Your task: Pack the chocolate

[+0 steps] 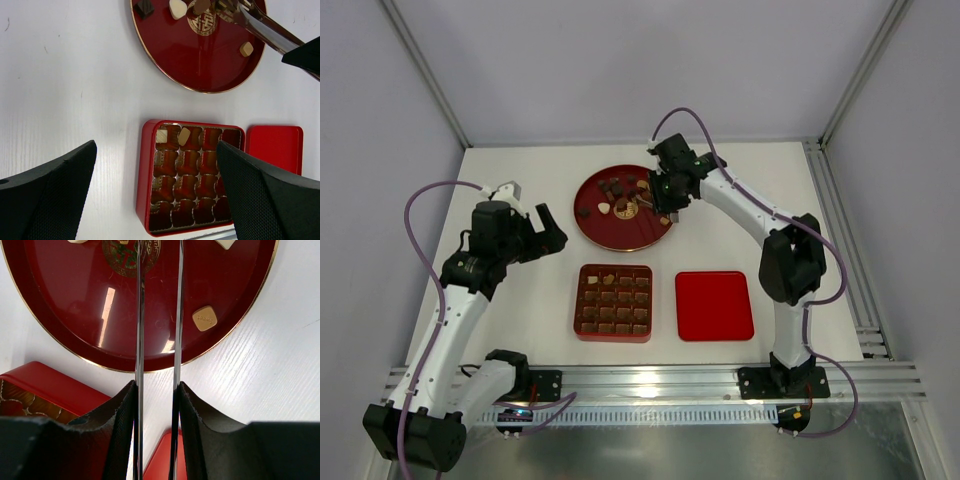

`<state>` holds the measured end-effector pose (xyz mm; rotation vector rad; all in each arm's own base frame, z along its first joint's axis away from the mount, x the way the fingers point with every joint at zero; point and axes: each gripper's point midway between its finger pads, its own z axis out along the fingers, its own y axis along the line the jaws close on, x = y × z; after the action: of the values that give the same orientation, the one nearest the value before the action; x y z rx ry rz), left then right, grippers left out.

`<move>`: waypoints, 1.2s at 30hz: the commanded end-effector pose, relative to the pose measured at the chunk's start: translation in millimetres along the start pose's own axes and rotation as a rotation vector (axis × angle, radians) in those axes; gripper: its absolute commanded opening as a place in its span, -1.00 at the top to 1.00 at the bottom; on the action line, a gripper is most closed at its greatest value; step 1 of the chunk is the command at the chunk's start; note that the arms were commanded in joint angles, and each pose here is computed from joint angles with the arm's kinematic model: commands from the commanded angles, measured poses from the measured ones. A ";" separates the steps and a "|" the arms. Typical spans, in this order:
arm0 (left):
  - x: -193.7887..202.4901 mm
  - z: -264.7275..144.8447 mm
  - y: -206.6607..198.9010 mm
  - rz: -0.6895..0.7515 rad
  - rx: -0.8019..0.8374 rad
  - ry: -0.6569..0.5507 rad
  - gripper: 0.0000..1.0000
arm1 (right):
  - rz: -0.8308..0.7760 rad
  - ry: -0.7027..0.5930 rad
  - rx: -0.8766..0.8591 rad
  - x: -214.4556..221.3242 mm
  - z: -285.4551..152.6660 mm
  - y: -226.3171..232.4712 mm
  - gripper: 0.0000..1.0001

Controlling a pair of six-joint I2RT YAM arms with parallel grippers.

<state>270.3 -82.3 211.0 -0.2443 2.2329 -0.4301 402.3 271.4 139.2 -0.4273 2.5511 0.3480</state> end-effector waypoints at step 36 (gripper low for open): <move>-1.6 0.7 -2.5 0.017 0.016 -0.002 -0.99 | -0.015 -0.037 -0.008 -17.2 -2.6 6.5 0.21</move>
<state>270.3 -82.3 210.9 -0.2443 2.2333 -0.4300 409.8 277.3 118.5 -0.4352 2.5878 0.3393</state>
